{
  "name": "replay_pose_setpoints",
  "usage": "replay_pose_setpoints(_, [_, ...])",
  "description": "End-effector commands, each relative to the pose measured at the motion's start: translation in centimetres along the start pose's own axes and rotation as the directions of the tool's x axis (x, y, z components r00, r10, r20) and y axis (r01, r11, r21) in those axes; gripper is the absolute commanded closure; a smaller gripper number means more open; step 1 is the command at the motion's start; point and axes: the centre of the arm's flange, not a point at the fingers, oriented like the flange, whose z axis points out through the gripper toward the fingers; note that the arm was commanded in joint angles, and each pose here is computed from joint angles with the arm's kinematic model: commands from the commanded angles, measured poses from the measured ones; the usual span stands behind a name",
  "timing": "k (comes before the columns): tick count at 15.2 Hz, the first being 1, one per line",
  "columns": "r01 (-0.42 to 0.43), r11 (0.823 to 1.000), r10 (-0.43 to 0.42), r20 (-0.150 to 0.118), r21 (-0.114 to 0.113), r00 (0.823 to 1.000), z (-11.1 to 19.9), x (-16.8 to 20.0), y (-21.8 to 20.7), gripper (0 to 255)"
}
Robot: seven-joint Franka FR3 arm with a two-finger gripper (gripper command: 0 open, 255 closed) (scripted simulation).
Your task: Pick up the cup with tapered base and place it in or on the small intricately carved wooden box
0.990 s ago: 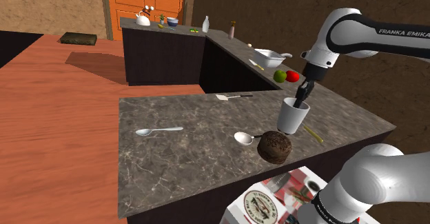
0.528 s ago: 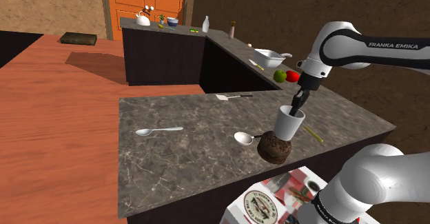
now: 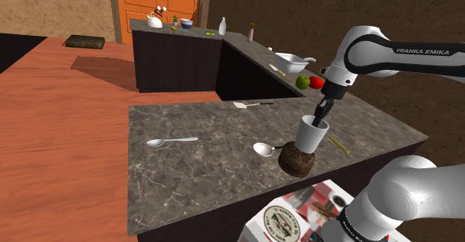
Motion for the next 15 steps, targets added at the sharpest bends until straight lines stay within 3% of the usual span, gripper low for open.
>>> replay_pose_setpoints(1, [0.0, 1.0, 0.0, 0.001, 0.0, 1.0, 0.0, 0.0, 0.0, 0])
replay_pose_setpoints(6, [0.0, 1.0, 0.0, 0.001, 0.0, 1.0, 0.0, 0.0, 0.0, 0])
replay_pose_setpoints(10, [0.0, 1.0, 0.0, 0.001, 0.0, 1.0, -5.0, 0.0, 0.0, 0])
replay_pose_setpoints(15, [0.0, 1.0, 0.0, 0.001, 0.0, 1.0, -5.0, 0.0, 0.0, 0])
